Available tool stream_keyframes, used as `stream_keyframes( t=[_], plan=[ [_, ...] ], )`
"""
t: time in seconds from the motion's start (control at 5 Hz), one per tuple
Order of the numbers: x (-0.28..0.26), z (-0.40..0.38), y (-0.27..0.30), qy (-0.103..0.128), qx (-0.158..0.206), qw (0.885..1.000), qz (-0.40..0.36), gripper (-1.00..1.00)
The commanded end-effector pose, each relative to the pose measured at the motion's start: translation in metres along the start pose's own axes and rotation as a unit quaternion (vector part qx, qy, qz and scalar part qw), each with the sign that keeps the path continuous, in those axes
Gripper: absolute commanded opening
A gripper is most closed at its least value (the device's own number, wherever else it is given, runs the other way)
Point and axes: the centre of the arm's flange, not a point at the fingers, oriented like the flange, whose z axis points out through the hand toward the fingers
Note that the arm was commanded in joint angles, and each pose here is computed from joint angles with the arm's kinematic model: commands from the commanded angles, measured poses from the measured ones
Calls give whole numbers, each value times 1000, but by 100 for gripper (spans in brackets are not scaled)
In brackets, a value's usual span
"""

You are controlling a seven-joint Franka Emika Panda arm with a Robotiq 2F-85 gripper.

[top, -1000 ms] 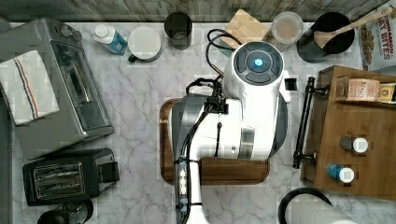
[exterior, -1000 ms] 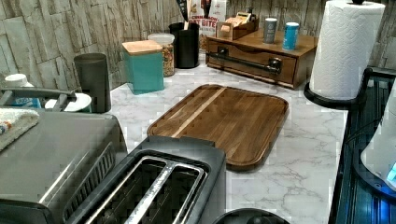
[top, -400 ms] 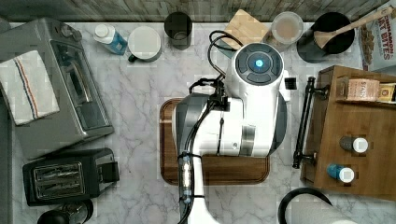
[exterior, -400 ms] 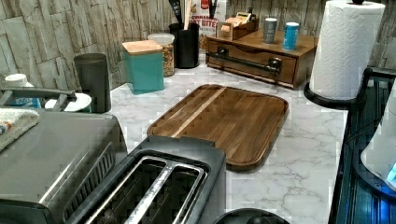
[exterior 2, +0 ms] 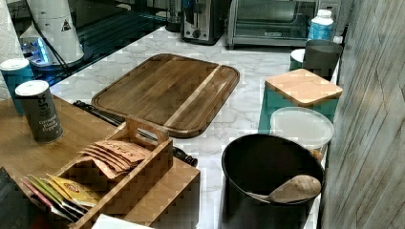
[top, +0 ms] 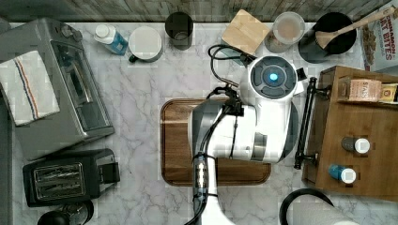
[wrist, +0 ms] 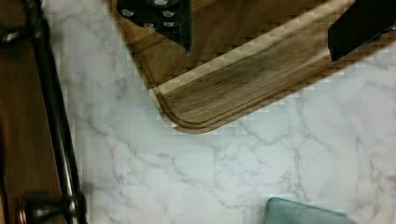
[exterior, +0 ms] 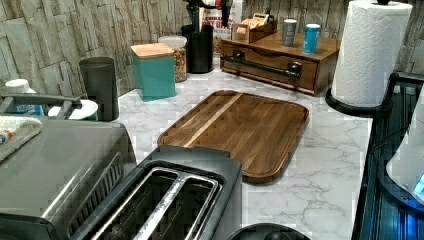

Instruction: Open the drawer.

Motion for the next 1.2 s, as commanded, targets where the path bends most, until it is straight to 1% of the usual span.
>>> stream_keyframes(
  t=[0.2,0.4,0.6,0.8,1.0,1.2],
  plan=[
    [21,22,160,41,-26,999,1,100],
    [20,33,173,64,-37,997,-15,100],
    [27,38,184,66,-36,997,-35,100],
    [27,43,185,74,-35,995,-54,100],
    [32,43,183,48,-49,994,-86,100],
    [28,48,182,59,-63,990,-109,100]
  ],
)
